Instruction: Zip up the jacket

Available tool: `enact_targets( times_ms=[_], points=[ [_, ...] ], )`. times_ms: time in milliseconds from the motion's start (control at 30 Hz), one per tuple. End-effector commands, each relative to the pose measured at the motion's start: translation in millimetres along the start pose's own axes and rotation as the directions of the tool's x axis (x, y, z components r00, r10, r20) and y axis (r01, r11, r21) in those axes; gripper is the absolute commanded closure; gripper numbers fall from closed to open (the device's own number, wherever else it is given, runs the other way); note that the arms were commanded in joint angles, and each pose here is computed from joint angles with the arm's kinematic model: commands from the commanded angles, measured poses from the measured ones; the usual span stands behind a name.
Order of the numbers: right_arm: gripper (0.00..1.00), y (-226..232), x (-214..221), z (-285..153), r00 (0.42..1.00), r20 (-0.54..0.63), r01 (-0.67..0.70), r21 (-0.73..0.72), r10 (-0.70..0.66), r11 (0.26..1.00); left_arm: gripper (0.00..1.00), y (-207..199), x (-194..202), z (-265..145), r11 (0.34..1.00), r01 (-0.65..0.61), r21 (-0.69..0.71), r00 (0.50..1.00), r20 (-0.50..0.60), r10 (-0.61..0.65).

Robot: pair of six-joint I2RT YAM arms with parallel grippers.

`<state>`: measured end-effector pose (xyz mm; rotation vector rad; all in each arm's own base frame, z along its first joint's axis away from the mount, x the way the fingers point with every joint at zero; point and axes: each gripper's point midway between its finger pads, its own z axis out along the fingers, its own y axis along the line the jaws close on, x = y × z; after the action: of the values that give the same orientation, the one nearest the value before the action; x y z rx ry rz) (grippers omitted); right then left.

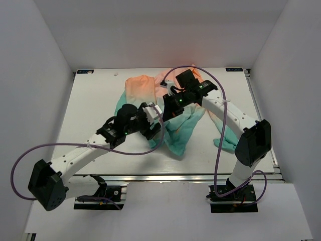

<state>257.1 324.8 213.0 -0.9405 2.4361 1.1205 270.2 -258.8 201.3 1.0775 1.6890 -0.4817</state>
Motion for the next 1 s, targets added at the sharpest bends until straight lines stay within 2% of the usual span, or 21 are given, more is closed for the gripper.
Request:
enact_targets(
  times_ms=[0, 233, 500, 733, 800, 833, 967],
  points=[
    [1.00, 11.6, -8.5, -8.8, 1.000, 0.021, 0.001, -0.033, 0.000, 0.999, 0.14, 5.9, -12.2, 4.9, 0.998, -0.054, -0.029, 0.999, -0.008, 0.054],
    [1.00, 6.1, -7.3, -3.1, 1.000, 0.018, 0.001, -0.028, -0.001, 1.000, 0.21, 12.6, -10.4, 11.0, 0.995, -0.052, -0.086, 0.998, -0.021, 0.051],
    [1.00, -1.1, -6.3, 1.4, 1.000, 0.013, 0.000, -0.008, 0.000, 1.000, 0.40, 14.8, -15.4, 11.4, 0.993, -0.045, -0.107, 0.999, -0.003, 0.045],
    [1.00, -5.1, -14.6, 7.2, 1.000, 0.030, -0.010, -0.004, 0.010, 1.000, 0.69, -1.2, -17.6, 12.8, 0.999, -0.046, -0.024, 0.999, 0.029, 0.046],
    [1.00, -9.1, -16.1, 7.8, 0.999, 0.033, -0.015, 0.019, 0.014, 1.000, 0.85, -3.9, -20.1, 13.6, 0.999, -0.040, -0.011, 0.998, 0.039, 0.040],
    [1.00, -11.5, -18.0, 6.9, 0.999, 0.040, -0.017, 0.038, 0.015, 0.999, 0.99, -3.8, -20.5, 13.6, 0.999, -0.037, -0.010, 0.998, 0.041, 0.037],
    [1.00, -22.0, -26.0, 6.0, 0.996, 0.085, -0.010, 0.101, 0.002, 0.995, 1.00, -8.0, -18.3, 11.2, 1.000, -0.027, 0.002, 0.999, 0.039, 0.026]
  ],
)
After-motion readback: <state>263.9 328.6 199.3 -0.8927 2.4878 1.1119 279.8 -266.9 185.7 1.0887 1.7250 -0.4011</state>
